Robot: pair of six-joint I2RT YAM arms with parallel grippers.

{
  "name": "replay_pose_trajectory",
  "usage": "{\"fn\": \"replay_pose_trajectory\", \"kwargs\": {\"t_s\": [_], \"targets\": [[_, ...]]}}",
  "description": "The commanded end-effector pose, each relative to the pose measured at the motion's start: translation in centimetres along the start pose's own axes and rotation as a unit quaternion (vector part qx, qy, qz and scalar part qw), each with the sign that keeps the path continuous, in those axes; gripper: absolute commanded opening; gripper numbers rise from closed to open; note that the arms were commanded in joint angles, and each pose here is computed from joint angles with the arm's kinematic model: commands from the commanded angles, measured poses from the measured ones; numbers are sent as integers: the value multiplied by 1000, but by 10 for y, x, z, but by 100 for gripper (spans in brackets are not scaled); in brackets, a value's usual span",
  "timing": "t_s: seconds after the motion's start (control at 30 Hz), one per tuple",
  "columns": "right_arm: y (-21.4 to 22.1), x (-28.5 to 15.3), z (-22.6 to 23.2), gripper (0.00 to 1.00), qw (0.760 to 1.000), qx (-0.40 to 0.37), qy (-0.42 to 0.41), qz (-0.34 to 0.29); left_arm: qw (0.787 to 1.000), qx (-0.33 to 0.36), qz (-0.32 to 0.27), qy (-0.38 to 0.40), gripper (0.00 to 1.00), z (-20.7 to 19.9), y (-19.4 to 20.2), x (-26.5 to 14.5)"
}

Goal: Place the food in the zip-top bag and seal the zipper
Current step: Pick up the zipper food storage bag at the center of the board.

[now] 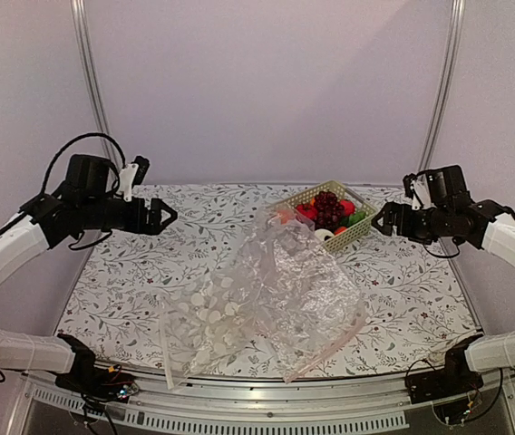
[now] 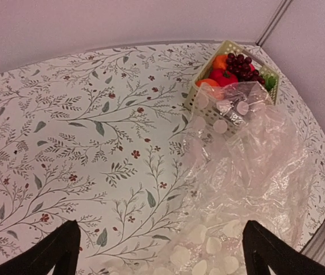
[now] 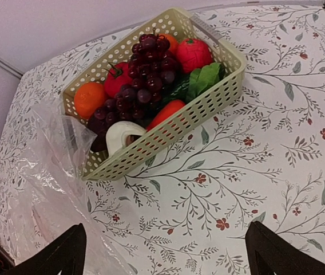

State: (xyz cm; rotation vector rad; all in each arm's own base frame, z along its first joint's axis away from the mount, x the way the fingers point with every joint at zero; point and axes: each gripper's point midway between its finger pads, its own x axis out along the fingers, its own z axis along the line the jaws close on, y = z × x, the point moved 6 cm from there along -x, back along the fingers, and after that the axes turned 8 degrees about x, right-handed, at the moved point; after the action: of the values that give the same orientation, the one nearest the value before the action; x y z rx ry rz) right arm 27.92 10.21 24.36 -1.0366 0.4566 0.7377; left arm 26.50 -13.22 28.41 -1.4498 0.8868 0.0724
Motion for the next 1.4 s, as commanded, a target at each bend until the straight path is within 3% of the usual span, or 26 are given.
{"fn": "replay_pose_trajectory", "kwargs": {"t_s": [0.0, 0.17, 0.4, 0.6, 0.83, 0.93, 1.0, 1.13, 1.37], "targets": [[19, 25, 37, 96, 996, -3, -88, 27, 996, 42, 20, 79, 100, -43, 8, 17], [51, 47, 62, 95, 986, -71, -122, 88, 984, 67, 72, 145, 100, -85, 41, 36], [80, 73, 69, 92, 976, -120, -113, 145, 977, 78, 132, 151, 100, -114, 86, 43], [97, 101, 80, 79, 967, -161, -87, 175, 965, 104, 182, 160, 100, -143, 115, 40], [104, 120, 99, 68, 961, -182, -99, 184, 960, 104, 235, 112, 98, -143, 149, 42], [107, 125, 110, 61, 959, -183, -109, 184, 959, 106, 251, 81, 89, -138, 158, 45], [109, 129, 116, 56, 960, -179, -116, 180, 958, 106, 257, 75, 75, -138, 162, 47], [112, 136, 128, 39, 963, -159, -130, 175, 953, 110, 269, 85, 63, -146, 167, 53], [118, 142, 147, 27, 969, -135, -135, 154, 948, 129, 289, 35, 39, -140, 184, 69]]}}
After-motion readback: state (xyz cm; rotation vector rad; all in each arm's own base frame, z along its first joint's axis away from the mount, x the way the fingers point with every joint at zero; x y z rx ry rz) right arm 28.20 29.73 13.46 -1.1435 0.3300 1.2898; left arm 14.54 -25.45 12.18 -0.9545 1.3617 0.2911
